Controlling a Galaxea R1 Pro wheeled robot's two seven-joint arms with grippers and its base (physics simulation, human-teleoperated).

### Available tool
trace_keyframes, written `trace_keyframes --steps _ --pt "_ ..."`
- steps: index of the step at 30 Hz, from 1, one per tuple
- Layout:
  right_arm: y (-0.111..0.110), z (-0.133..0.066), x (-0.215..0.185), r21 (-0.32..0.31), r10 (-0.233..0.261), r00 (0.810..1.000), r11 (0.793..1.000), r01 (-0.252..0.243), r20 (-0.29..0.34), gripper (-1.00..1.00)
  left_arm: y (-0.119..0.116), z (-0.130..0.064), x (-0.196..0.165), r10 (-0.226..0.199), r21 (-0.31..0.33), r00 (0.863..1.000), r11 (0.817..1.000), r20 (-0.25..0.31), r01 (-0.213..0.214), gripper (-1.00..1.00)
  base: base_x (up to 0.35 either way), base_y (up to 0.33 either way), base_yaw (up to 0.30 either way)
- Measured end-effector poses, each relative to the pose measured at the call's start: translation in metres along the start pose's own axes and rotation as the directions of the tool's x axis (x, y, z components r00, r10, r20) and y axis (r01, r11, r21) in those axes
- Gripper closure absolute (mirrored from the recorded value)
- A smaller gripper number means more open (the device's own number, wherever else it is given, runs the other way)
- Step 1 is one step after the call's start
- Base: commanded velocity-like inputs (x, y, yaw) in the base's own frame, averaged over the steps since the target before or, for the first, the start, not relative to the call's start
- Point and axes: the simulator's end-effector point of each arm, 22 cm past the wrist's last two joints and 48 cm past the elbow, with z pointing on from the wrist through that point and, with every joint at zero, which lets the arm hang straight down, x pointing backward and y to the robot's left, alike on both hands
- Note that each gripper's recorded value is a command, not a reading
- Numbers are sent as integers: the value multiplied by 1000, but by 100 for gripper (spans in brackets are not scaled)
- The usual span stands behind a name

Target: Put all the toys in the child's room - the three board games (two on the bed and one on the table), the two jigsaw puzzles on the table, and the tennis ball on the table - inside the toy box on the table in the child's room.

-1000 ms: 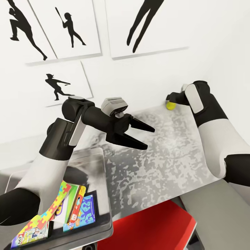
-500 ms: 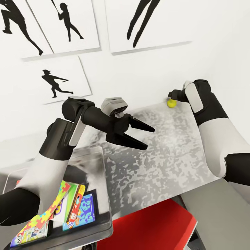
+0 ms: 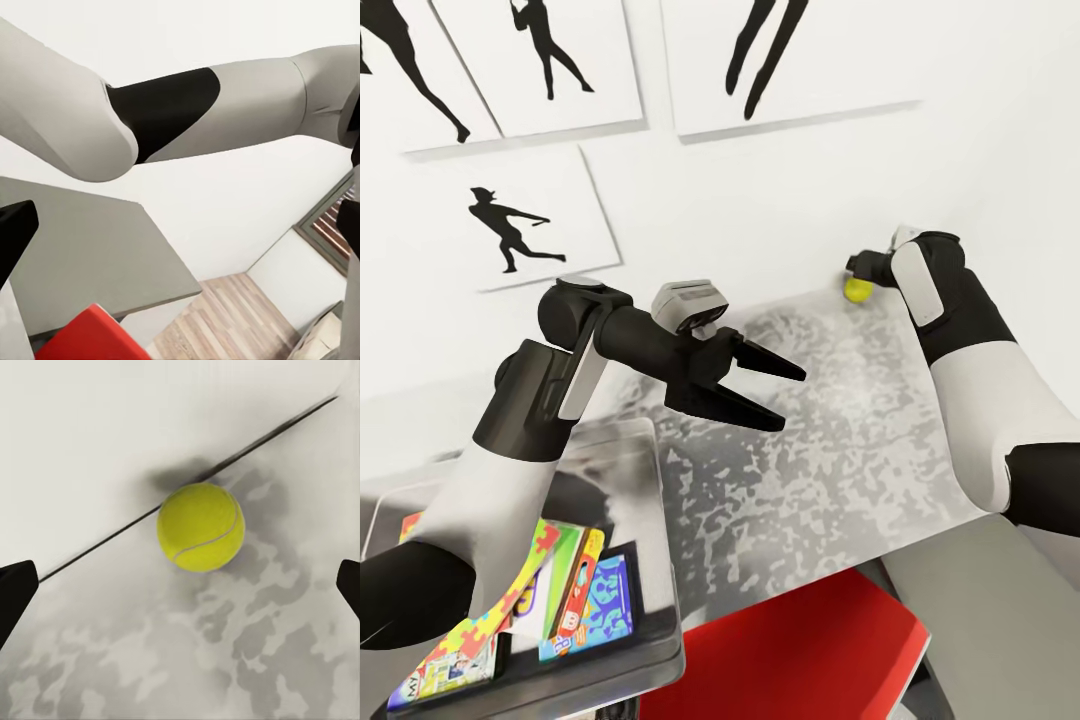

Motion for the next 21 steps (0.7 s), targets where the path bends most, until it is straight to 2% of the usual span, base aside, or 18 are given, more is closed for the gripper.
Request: trace_keyframes --steps 21 --pt "-2 20 15 6 10 1000 1000 -10 2 -100 14 -4 9 -24 9 1000 1000 12 24 -100 0 0 0"
